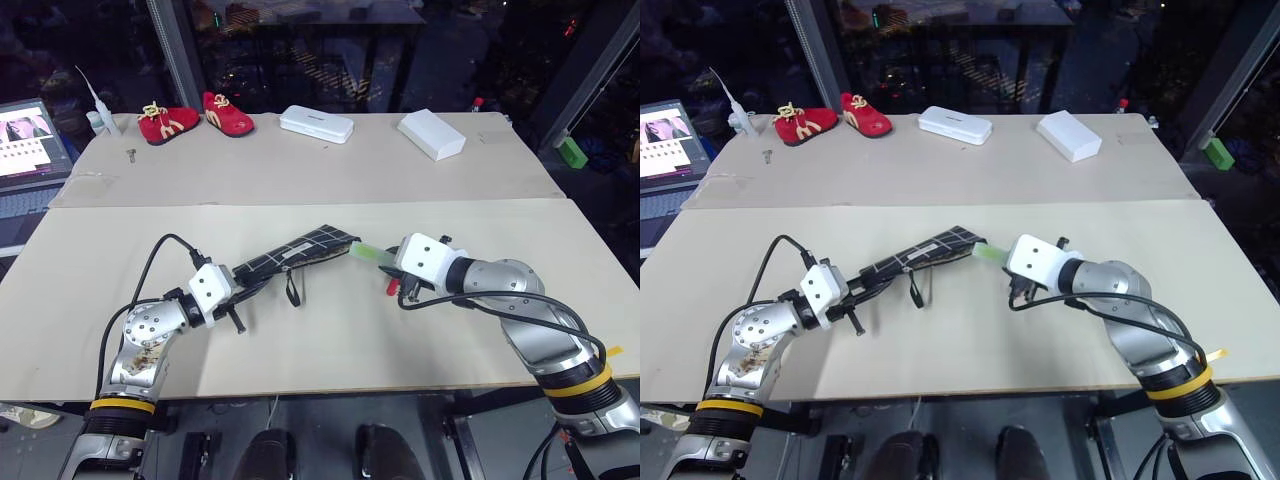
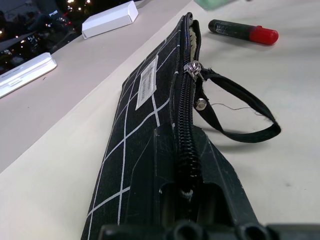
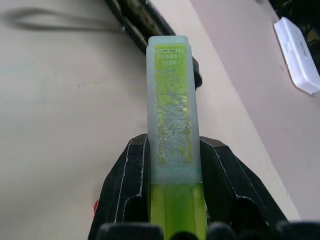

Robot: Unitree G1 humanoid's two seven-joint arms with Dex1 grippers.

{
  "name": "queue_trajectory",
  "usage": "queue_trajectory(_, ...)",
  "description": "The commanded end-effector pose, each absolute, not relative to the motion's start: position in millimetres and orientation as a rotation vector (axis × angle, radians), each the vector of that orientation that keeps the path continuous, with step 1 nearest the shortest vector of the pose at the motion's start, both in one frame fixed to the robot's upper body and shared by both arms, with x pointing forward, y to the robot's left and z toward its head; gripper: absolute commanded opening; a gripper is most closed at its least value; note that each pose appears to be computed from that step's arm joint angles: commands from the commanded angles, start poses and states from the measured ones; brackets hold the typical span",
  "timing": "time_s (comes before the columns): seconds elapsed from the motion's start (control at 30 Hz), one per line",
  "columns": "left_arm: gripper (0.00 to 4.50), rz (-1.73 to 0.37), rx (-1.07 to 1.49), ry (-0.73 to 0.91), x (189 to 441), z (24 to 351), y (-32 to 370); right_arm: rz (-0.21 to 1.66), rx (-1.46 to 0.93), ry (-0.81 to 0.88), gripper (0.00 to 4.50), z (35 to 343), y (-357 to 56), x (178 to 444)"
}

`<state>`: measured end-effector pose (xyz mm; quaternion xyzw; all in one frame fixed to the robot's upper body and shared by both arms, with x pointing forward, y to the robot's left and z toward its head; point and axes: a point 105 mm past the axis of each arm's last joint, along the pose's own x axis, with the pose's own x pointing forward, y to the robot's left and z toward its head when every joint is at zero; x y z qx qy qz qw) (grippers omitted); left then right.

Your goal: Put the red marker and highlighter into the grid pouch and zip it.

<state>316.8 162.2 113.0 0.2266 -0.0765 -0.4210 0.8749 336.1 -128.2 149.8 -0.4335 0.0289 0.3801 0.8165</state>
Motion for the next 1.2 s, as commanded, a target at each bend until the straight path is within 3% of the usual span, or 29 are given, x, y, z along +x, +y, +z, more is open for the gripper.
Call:
queue_trajectory(0.03,0.0,-0.888,0.478,-0.223,319,129,156,0.802,-0.95,0.029,1.03,155,-125,340)
queue_trajectory(0.6,0.0,-0.914,0.493,-0.213,314,123,152,0.798,-0.933,-0.013,1.03,164,-113,358)
queue_trajectory(0.9,0.0,-0.938,0.524,-0.192,310,114,152,0.835,-0.822,0.08,1.03,163,-112,358)
queue_trajectory(1.2,0.0,-0.95,0.524,-0.191,308,112,151,0.879,-0.934,0.08,1.03,154,-86,361)
